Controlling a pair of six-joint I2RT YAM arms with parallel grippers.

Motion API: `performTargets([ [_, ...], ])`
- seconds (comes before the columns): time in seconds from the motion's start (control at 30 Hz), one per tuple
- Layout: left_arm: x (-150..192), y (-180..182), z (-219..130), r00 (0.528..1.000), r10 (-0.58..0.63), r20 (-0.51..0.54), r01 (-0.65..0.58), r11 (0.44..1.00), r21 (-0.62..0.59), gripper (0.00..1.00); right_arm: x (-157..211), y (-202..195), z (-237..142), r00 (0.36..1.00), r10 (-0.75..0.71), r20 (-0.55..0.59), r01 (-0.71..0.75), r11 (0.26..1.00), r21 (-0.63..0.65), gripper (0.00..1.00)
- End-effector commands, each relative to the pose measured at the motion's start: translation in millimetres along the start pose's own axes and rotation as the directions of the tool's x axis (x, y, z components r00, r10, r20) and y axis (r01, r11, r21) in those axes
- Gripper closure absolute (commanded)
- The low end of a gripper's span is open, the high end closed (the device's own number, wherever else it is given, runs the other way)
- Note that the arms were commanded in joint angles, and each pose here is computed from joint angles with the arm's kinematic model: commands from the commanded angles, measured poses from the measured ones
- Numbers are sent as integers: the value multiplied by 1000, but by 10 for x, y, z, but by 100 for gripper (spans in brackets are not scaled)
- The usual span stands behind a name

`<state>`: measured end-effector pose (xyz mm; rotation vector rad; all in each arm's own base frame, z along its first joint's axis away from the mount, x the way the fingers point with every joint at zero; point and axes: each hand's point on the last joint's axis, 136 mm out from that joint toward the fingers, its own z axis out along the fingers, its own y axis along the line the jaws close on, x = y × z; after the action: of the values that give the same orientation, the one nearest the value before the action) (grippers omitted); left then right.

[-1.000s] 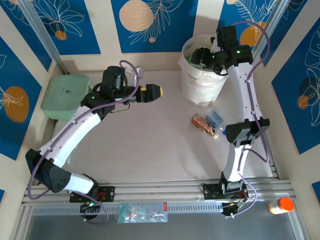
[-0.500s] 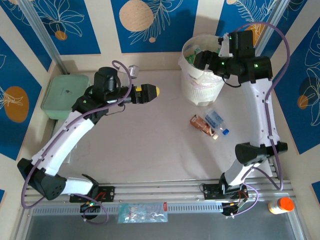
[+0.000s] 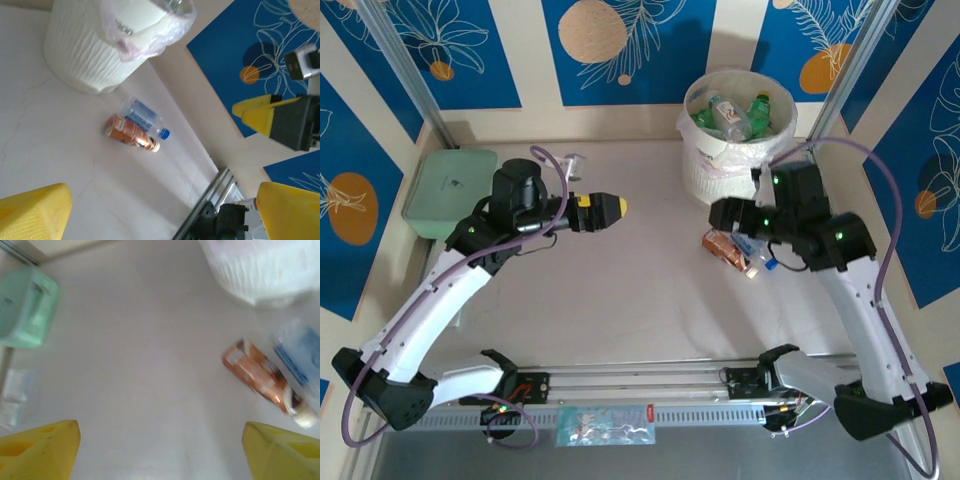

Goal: Put the plastic bottles in the bin

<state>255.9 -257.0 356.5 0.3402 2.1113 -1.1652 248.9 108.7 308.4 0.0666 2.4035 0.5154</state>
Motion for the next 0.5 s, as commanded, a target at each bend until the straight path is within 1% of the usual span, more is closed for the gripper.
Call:
performTargets([
  [0.0, 149, 109, -10, 1000, -6, -12, 6, 999, -33, 5, 287, -294, 243, 998, 57, -16, -55, 995, 88, 15],
  [0.07, 201, 169, 17, 1000, -13, -18, 12, 999, -42, 5, 451, -450, 395, 998, 52, -31, -47, 990, 132, 14],
  [0.13, 255, 228, 61, 999, -24, -30, 23, 999, -50, 5, 542, -529, 554, 998, 27, -56, -19, 989, 148, 13],
  [0.27, 313, 304, 126, 999, -29, -43, 26, 998, -59, 5, 706, -660, 915, 990, 5, -141, 22, 982, 189, 11],
  [0.4, 356, 361, 202, 998, -37, -53, 34, 998, -57, 5, 712, -733, 1252, 976, -87, -200, 131, 967, 217, 6],
  [0.47, 366, 367, 234, 997, -42, -60, 39, 998, -49, 5, 673, -812, 1428, 966, -118, -230, 177, 951, 253, 4],
])
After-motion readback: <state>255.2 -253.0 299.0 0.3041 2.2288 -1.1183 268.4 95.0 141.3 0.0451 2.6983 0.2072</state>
